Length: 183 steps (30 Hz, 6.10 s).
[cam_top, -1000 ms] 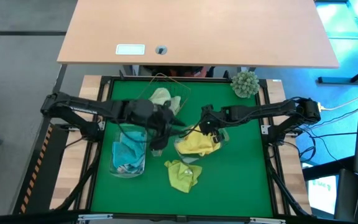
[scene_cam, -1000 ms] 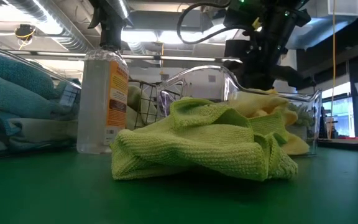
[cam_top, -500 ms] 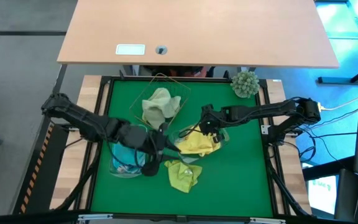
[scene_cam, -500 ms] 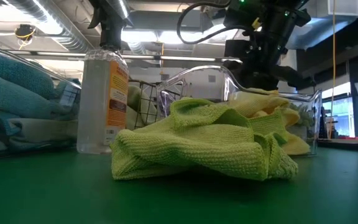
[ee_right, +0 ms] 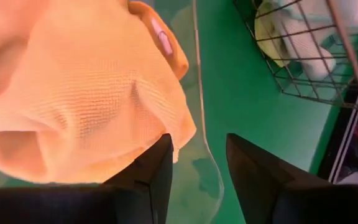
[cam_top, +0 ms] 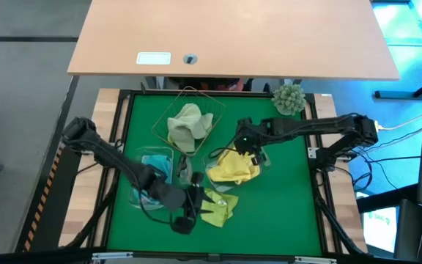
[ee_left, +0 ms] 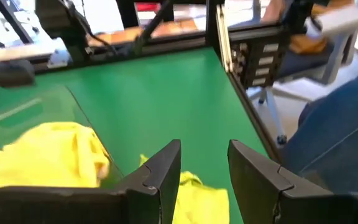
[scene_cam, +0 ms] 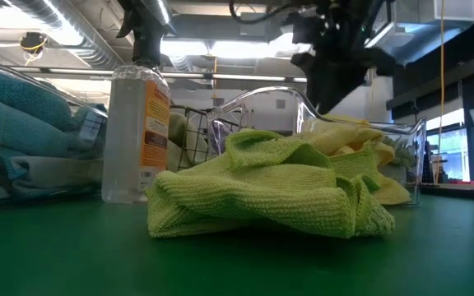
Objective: Sort microfiber towel by color & place in baskets
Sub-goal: Put the yellow microfiber towel into the right transparent bin, then put the green microfiber towel into the wire basket
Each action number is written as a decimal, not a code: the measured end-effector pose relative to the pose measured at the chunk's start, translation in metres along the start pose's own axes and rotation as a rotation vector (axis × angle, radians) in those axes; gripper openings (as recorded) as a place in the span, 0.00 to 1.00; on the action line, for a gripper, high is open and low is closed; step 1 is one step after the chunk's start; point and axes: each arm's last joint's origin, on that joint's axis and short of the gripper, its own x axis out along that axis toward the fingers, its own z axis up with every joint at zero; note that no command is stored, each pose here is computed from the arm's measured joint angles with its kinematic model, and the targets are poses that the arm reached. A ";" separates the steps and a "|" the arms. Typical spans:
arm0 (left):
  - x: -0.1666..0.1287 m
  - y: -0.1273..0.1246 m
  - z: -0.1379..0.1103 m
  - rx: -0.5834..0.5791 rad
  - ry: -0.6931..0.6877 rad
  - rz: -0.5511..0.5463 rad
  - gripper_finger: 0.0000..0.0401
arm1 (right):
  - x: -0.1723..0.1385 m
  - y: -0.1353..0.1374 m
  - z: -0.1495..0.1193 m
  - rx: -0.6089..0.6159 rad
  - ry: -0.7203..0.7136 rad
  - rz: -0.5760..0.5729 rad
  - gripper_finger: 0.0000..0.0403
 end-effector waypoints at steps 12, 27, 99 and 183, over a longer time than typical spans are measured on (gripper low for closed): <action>0.043 -0.033 -0.044 -0.004 0.150 -0.001 0.32 | -0.043 -0.013 0.009 0.060 0.026 0.015 0.37; 0.079 -0.040 -0.085 0.044 0.251 0.124 0.32 | -0.068 0.031 0.037 -0.010 -0.068 0.054 0.37; 0.085 -0.021 -0.064 -0.367 0.146 0.034 0.00 | -0.145 0.106 -0.091 0.246 -0.723 -0.060 0.37; -0.074 0.243 -0.010 -0.525 0.157 0.654 0.00 | 0.005 0.111 -0.195 0.627 -1.143 -0.258 0.37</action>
